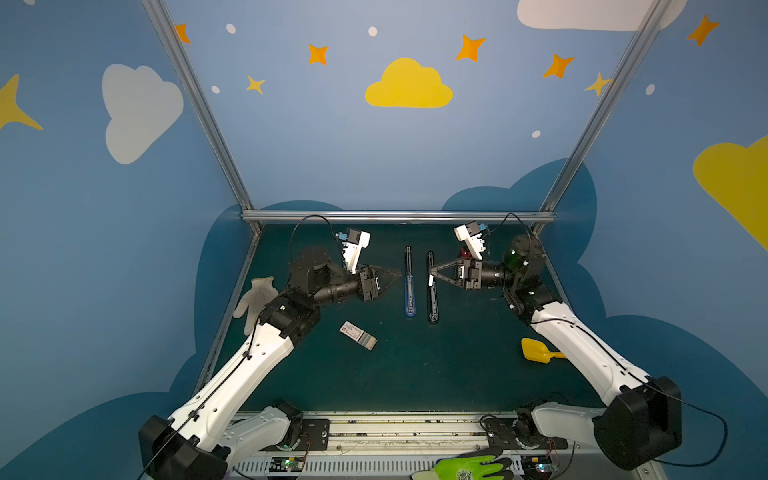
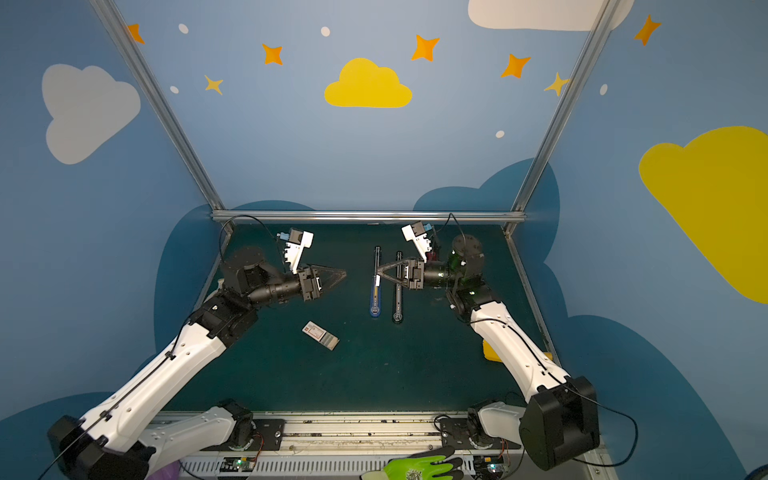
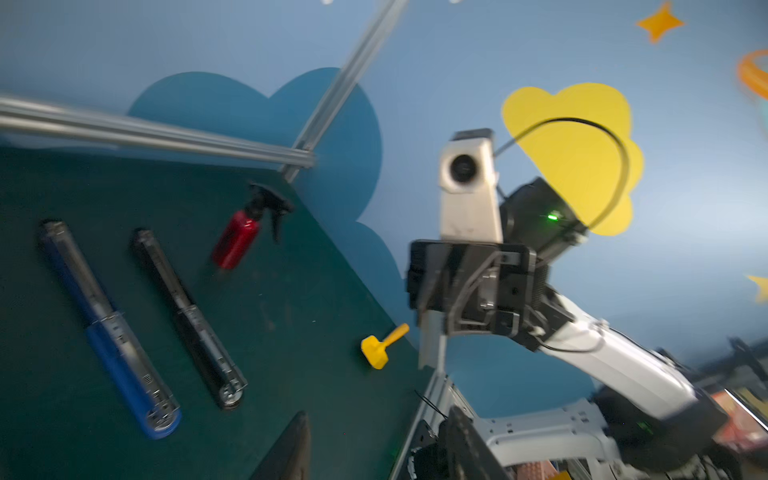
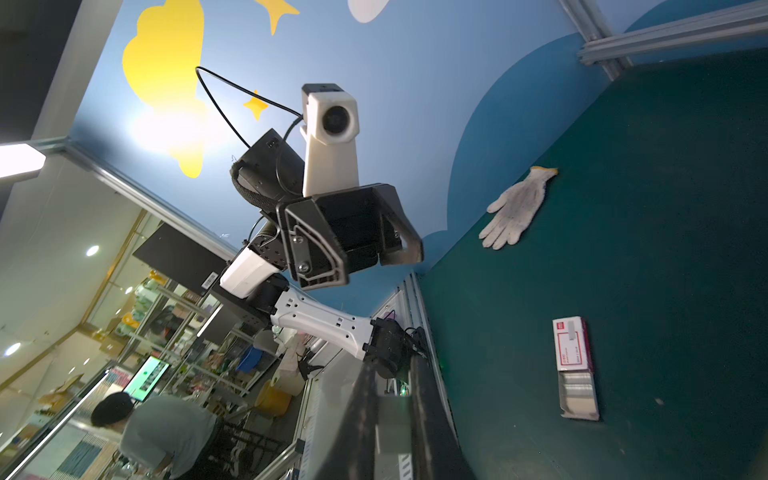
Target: Load the staples into the stapler
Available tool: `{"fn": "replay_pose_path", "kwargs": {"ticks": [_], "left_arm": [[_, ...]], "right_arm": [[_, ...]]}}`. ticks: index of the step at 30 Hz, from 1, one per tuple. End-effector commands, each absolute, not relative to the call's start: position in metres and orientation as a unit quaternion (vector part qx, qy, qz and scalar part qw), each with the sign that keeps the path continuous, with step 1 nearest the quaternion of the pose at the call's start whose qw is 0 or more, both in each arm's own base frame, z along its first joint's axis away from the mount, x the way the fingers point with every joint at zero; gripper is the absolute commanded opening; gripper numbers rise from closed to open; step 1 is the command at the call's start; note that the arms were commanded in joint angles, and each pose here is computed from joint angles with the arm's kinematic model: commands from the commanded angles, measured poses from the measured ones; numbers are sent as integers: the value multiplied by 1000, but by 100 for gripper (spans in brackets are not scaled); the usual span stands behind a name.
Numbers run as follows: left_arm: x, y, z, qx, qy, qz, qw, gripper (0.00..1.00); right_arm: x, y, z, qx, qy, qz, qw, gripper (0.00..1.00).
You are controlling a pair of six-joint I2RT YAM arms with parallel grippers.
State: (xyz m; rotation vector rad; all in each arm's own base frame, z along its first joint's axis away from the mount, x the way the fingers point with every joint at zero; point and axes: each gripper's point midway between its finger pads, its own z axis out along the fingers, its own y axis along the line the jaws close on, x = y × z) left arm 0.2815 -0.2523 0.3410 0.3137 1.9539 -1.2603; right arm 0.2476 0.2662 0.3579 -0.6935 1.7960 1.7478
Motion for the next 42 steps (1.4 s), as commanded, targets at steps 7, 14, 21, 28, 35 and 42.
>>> {"fn": "replay_pose_path", "kwargs": {"ticks": [7, 14, 21, 28, 35, 42], "left_arm": [[363, -263, 213, 52, 900, -350, 254, 52], [394, -303, 153, 57, 933, -300, 192, 51], [421, -347, 111, 58, 952, -260, 148, 51], [439, -371, 77, 59, 971, -193, 128, 53], [454, -381, 50, 56, 980, -136, 131, 55], [448, -388, 25, 60, 984, -116, 124, 54]], "right_arm": [[240, 234, 325, -228, 720, 587, 291, 13], [237, 217, 301, -201, 743, 568, 291, 13], [237, 208, 296, -189, 749, 564, 293, 13], [236, 199, 294, -178, 748, 566, 297, 13], [237, 195, 293, -172, 746, 570, 298, 14], [239, 193, 292, -166, 745, 575, 295, 14]]}}
